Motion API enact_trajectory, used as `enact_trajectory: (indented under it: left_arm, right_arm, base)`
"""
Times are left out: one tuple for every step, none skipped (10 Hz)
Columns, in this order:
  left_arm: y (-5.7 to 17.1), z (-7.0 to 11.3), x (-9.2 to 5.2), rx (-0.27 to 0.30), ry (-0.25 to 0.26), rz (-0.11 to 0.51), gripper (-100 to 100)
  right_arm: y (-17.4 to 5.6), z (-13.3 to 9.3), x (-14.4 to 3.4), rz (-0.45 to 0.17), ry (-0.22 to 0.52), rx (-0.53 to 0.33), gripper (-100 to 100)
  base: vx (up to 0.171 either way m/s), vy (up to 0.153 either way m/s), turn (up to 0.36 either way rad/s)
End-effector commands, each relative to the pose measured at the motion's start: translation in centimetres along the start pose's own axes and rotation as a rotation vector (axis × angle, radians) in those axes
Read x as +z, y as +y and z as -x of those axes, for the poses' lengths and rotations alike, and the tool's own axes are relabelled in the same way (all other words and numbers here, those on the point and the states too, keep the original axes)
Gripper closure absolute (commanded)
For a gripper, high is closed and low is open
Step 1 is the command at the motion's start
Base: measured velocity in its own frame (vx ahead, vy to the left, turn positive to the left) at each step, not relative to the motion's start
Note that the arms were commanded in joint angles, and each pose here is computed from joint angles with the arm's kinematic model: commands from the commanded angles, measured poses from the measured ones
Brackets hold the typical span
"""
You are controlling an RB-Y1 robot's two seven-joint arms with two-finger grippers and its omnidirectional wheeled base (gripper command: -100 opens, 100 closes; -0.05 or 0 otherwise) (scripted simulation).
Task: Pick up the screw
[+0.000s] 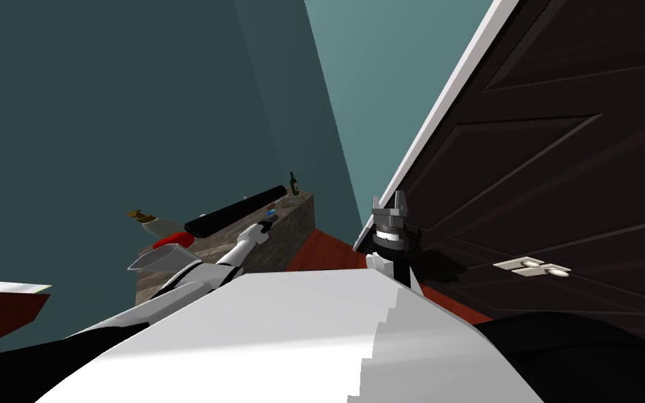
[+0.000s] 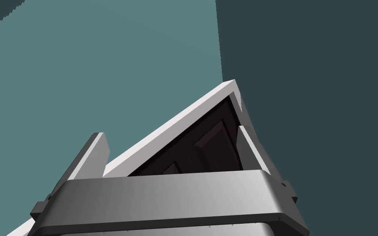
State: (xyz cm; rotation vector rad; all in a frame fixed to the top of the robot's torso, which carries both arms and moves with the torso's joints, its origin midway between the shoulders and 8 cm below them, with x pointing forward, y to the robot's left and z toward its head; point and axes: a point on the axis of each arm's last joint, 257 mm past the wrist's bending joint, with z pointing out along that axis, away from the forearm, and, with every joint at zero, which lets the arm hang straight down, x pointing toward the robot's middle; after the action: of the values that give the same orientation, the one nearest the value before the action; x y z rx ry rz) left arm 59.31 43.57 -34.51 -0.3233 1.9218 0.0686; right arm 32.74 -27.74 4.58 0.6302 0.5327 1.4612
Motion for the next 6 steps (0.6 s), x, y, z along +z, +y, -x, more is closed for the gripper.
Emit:
enact_trajectory:
  left_arm:
    - [0.0,0.0,0.0,0.000,0.000,0.000,0]
    - [1.4,0.0,-0.9,0.001,-0.010,-0.005,100]
    - [1.8,-0.9,-1.2,0.002,0.000,-0.001,100]
    - [1.5,-0.4,-1.2,0.001,-0.009,-0.008,100]
    - [3.0,-0.5,-2.0,0.003,-0.016,-0.009,100]
    - [2.9,-0.9,-2.6,0.005,-0.017,-0.017,100]
  right_arm:
    - [0.0,0.0,0.0,0.000,0.000,0.000,0]
    - [0.0,0.0,0.0,0.000,0.000,0.000,0]
    - [0.0,0.0,0.0,0.000,0.000,0.000,0]
    - [0.0,0.0,0.0,0.000,0.000,0.000,0]
    - [0.0,0.0,0.0,0.000,0.000,0.000,0]
    - [0.0,0.0,0.0,0.000,0.000,0.000,0]
  base:
    - [0.000,0.000,0.000]
    - [0.111,-0.034,0.113]
    - [0.150,-0.063,0.114]
    - [0.081,-0.031,0.020]
    - [0.123,-0.024,0.088]
    - [0.118,-0.034,0.101]
